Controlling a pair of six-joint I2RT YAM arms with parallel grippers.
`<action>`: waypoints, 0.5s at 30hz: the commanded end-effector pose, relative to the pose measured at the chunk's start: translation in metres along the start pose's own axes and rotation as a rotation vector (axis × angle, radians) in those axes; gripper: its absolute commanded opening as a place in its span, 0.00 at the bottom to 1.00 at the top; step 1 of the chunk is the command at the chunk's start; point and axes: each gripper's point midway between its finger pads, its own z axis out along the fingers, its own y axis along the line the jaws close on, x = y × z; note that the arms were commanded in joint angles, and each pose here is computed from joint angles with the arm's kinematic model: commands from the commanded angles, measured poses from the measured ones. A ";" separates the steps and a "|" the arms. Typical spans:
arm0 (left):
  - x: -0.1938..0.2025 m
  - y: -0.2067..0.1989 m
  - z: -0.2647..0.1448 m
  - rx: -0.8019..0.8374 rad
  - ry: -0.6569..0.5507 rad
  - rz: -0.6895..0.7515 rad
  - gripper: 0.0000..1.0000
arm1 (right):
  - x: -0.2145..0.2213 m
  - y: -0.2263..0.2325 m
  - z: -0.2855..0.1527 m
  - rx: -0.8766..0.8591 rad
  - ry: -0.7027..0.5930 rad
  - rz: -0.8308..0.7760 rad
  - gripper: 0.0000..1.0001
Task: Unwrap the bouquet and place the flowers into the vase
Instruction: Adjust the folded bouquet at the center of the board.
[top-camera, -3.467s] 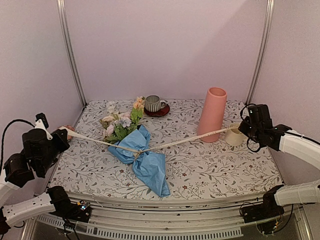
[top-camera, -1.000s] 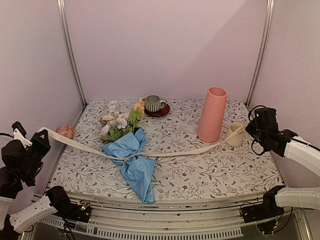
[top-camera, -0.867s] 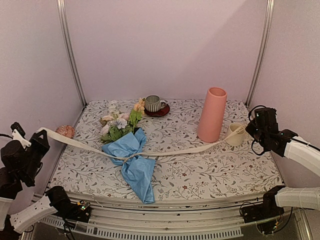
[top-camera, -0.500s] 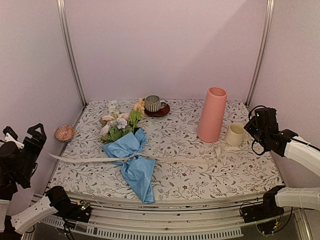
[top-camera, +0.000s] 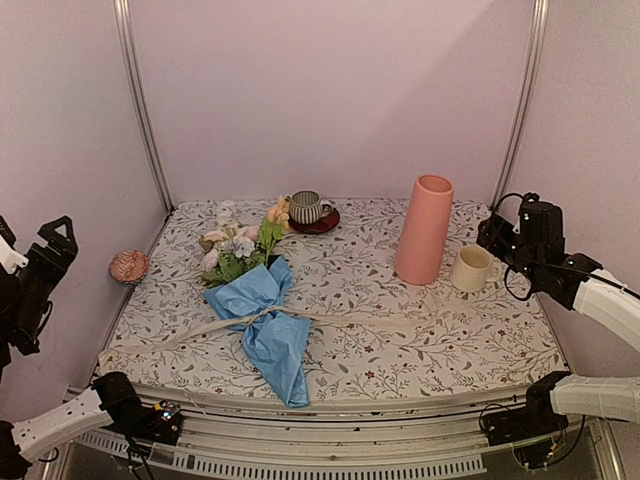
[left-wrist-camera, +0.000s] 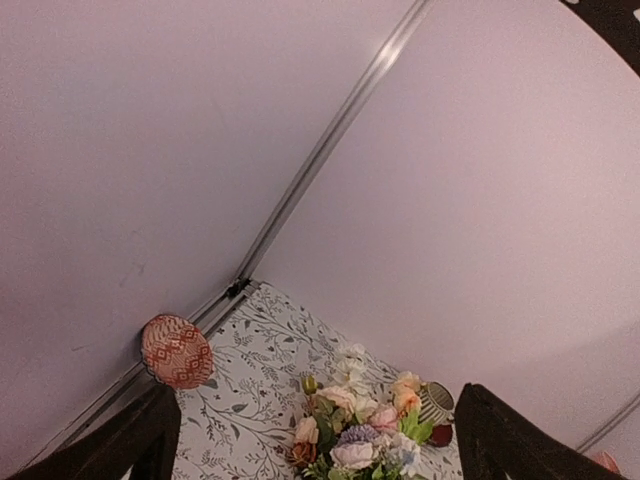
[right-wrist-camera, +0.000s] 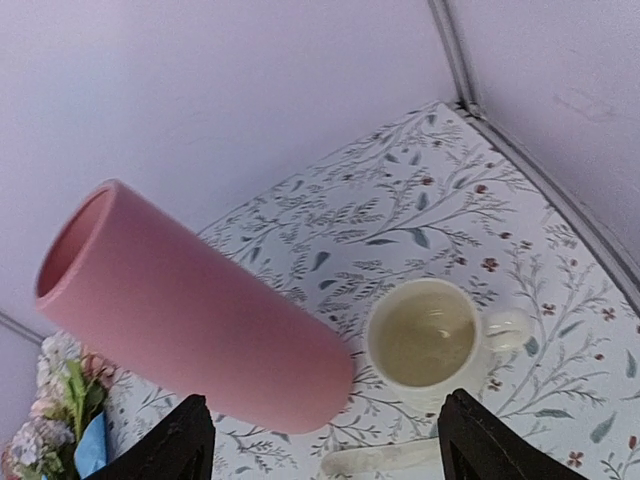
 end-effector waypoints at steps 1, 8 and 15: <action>0.024 -0.051 0.005 0.201 0.111 0.114 0.98 | -0.016 0.067 -0.017 -0.332 0.001 -0.093 0.79; 0.127 -0.087 0.021 0.275 0.414 0.262 0.98 | 0.012 0.128 -0.035 -0.574 0.053 -0.211 0.81; 0.193 -0.102 0.014 0.386 0.587 0.160 0.98 | 0.051 0.172 -0.052 -0.729 0.111 -0.300 0.82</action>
